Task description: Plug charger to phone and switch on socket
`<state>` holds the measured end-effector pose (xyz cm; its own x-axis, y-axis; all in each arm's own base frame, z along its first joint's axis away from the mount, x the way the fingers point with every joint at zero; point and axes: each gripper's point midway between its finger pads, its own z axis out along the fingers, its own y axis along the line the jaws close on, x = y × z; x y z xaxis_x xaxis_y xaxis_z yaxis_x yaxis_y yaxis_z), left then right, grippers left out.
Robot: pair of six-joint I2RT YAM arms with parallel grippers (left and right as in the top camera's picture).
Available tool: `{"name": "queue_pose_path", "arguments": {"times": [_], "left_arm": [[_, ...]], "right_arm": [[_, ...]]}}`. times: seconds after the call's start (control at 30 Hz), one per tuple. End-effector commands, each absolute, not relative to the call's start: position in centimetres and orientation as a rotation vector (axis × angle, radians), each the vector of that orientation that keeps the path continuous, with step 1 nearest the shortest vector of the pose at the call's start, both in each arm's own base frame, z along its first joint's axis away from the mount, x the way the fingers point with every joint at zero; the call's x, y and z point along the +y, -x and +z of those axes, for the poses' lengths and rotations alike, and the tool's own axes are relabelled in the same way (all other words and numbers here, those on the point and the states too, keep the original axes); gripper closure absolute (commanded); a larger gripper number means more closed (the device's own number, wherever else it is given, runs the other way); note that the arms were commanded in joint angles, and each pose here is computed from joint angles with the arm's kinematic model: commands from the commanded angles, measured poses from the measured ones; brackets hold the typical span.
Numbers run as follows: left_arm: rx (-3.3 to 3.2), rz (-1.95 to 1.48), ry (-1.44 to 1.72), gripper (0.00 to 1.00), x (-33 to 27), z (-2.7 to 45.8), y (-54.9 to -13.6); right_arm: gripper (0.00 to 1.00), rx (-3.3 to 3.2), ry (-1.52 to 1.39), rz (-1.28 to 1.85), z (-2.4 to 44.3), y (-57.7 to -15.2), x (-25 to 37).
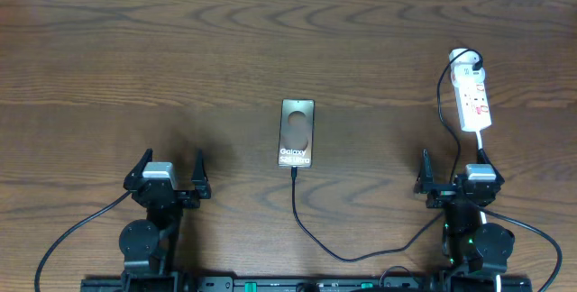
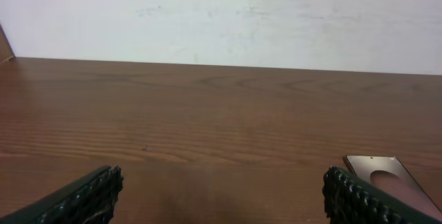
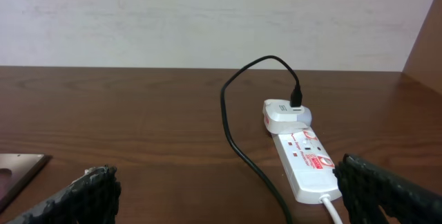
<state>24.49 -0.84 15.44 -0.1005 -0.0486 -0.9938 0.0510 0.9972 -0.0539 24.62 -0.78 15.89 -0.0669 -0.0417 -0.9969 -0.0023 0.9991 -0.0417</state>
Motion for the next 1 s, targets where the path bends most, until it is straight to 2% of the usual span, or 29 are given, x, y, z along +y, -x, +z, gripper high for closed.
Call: {"name": "queue_pose_path", "arguments": {"times": [0.0, 0.97], "left_arm": [[1.715, -0.080, -0.029, 0.06, -1.11, 13.91, -24.37], [1.717, -0.067, -0.021, 0.06, -0.86, 13.87, -24.40]], "right_arm": [[0.01, 1.636, 0.056, -0.030, 15.87, -24.60, -0.47], [0.01, 1.636, 0.056, -0.030, 15.87, -24.60, -0.47]]}}
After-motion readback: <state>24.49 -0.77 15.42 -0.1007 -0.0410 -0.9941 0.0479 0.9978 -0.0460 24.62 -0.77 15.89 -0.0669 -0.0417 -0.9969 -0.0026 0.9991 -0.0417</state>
